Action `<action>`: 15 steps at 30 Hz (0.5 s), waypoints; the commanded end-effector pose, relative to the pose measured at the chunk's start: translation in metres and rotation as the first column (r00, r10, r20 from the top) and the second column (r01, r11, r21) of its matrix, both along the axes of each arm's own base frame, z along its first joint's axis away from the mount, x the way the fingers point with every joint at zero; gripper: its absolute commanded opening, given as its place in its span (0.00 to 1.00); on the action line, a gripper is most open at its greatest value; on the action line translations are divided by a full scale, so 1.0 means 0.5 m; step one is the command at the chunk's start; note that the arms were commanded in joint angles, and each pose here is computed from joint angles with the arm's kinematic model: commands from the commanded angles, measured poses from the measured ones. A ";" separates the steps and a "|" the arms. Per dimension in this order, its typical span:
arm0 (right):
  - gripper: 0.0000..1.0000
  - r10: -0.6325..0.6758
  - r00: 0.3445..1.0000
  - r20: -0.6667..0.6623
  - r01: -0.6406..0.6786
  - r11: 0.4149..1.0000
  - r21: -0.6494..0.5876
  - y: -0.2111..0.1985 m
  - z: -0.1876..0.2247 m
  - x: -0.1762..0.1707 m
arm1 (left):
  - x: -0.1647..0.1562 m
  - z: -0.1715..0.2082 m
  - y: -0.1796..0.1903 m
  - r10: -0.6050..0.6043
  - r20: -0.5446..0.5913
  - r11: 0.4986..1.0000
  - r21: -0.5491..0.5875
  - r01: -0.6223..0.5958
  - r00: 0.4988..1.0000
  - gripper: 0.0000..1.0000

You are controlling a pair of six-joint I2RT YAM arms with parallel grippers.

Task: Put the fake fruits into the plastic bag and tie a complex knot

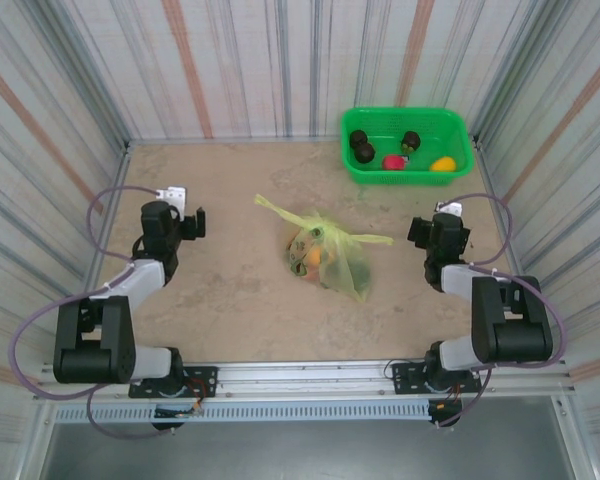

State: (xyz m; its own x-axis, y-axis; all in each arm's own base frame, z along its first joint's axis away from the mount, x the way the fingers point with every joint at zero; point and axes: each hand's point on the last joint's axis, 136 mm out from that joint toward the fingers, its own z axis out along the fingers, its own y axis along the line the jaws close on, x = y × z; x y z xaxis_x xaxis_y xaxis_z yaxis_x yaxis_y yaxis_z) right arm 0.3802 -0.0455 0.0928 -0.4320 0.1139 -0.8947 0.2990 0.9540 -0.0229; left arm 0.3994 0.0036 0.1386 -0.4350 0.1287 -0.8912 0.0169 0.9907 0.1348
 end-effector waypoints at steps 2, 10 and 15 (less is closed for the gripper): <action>0.99 0.032 0.993 0.114 -0.036 0.999 0.034 0.005 0.005 0.009 | -0.027 -0.045 -0.008 -0.013 -0.005 0.999 -0.049 0.013 1.000 0.99; 0.99 0.206 0.976 0.075 -0.212 0.974 0.082 0.051 -0.023 0.030 | -0.009 -0.095 -0.049 -0.104 0.022 0.991 -0.081 0.105 0.994 0.99; 0.99 0.208 0.975 0.077 -0.214 0.974 0.077 0.053 -0.025 0.029 | 0.000 -0.094 -0.029 -0.057 0.071 0.995 -0.075 0.062 0.996 0.98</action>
State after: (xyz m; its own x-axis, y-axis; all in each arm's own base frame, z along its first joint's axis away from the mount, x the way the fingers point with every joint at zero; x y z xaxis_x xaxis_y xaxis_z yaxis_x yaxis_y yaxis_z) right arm 0.3879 -0.0240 0.0710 -0.4150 0.1271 -0.9009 0.1315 0.9882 0.0789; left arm 0.3874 -0.0121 0.0668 -0.4689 0.1001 -0.8775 0.0863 0.9940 0.0672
